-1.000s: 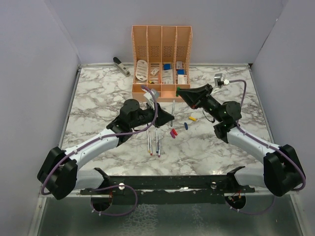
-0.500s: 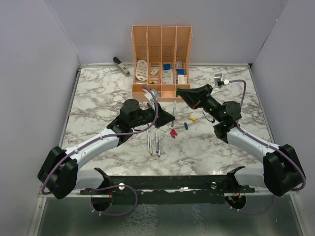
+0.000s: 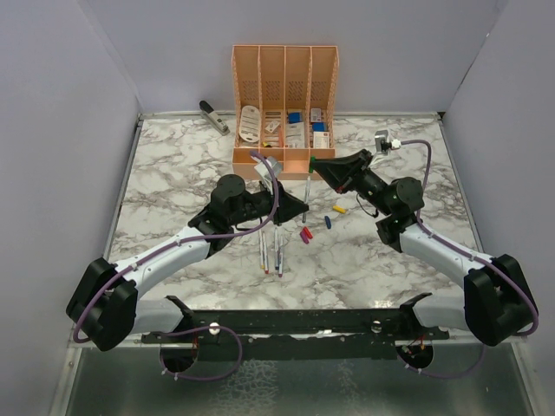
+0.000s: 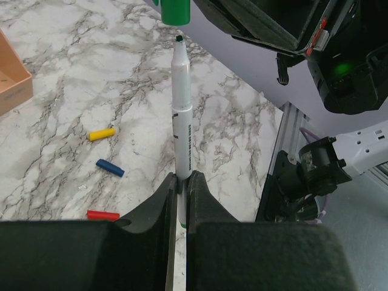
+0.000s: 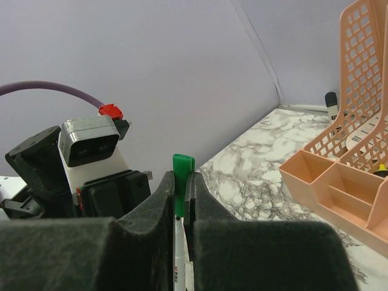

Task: Insert the pens into the pen caps

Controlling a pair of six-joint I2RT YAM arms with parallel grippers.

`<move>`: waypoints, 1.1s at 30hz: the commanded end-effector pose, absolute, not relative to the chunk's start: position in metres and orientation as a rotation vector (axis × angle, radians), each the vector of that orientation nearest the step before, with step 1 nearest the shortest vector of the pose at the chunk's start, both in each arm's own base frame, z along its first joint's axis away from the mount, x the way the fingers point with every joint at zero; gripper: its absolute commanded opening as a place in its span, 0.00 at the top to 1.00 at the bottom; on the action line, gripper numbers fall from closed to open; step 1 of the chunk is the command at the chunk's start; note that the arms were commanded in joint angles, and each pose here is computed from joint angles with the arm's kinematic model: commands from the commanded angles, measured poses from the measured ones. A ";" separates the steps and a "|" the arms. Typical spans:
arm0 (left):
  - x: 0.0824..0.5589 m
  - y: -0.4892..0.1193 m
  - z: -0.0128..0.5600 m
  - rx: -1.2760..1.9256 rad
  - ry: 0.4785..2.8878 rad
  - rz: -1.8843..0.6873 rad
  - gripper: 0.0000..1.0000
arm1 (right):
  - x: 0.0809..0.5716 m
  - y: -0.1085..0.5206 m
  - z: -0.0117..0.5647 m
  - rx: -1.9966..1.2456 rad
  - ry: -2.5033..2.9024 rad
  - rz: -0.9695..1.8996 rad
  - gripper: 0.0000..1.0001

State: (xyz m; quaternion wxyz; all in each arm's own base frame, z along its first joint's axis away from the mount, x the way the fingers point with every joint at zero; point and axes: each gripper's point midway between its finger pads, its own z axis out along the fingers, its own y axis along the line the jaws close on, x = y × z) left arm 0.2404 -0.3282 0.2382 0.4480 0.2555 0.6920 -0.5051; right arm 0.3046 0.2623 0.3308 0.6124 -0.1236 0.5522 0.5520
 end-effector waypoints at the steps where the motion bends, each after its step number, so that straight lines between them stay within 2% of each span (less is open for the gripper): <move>1: 0.247 -0.331 0.257 0.637 1.641 -1.244 1.00 | 0.296 0.266 0.329 -0.307 1.286 1.306 0.98; 33: 0.249 -0.326 0.269 0.635 1.592 -1.201 1.00 | 0.295 0.269 0.309 -0.319 1.358 1.311 0.98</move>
